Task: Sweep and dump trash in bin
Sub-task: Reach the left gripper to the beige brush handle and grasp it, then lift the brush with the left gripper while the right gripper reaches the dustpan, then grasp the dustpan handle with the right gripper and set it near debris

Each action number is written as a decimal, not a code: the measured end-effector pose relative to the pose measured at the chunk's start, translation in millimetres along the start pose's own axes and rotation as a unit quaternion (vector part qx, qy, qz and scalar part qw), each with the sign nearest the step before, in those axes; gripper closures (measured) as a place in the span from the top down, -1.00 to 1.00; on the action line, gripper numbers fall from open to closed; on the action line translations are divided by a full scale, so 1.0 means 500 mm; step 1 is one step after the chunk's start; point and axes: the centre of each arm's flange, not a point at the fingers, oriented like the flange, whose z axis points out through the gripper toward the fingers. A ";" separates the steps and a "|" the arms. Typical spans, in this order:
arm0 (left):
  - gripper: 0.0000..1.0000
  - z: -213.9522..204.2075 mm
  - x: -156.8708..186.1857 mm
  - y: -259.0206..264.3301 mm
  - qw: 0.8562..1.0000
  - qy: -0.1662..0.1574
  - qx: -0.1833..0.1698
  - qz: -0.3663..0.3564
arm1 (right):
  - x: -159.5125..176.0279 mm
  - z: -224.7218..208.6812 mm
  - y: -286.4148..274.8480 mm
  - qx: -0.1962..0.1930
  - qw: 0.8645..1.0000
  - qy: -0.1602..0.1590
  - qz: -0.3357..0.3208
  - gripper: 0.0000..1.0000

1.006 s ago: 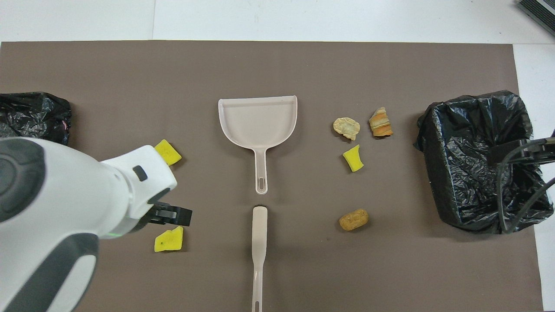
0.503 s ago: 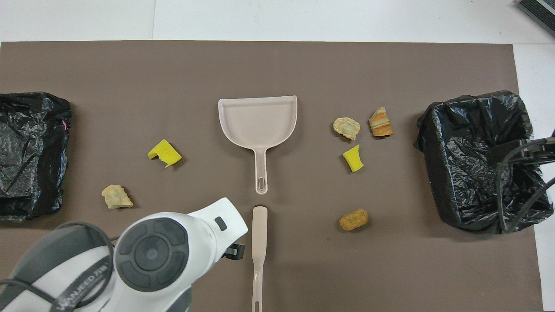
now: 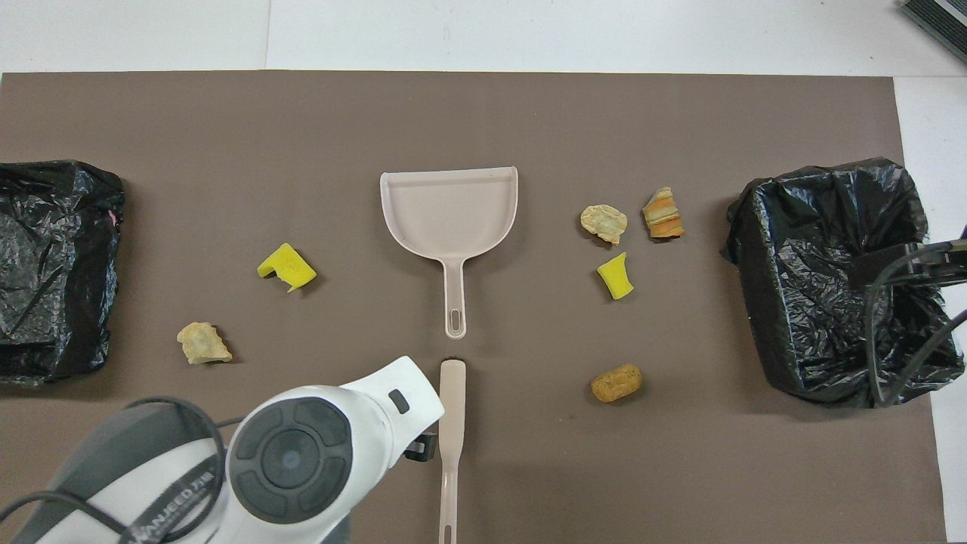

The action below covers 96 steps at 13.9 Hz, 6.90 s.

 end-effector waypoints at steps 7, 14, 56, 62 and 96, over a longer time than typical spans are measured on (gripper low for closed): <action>1.00 0.085 -0.005 0.046 1.000 -0.001 0.005 -0.002 | 0.000 0.000 0.000 0.000 1.000 0.000 0.000 1.00; 0.17 0.089 -0.018 0.058 1.000 -0.017 -0.006 -0.015 | 0.000 0.000 0.000 0.000 1.000 0.000 0.000 1.00; -0.47 -0.011 0.283 -0.569 0.903 -0.132 0.054 -0.406 | 0.100 0.164 -0.457 0.024 0.996 0.062 -0.052 1.00; -0.47 -0.020 0.191 -0.440 0.887 -0.208 0.097 -0.400 | 0.096 0.283 -0.672 0.037 0.996 0.078 -0.032 1.00; -0.47 0.017 0.326 -0.615 0.888 -0.117 -0.071 -0.440 | 0.101 0.323 -0.629 -0.002 0.977 -0.006 -0.211 -0.37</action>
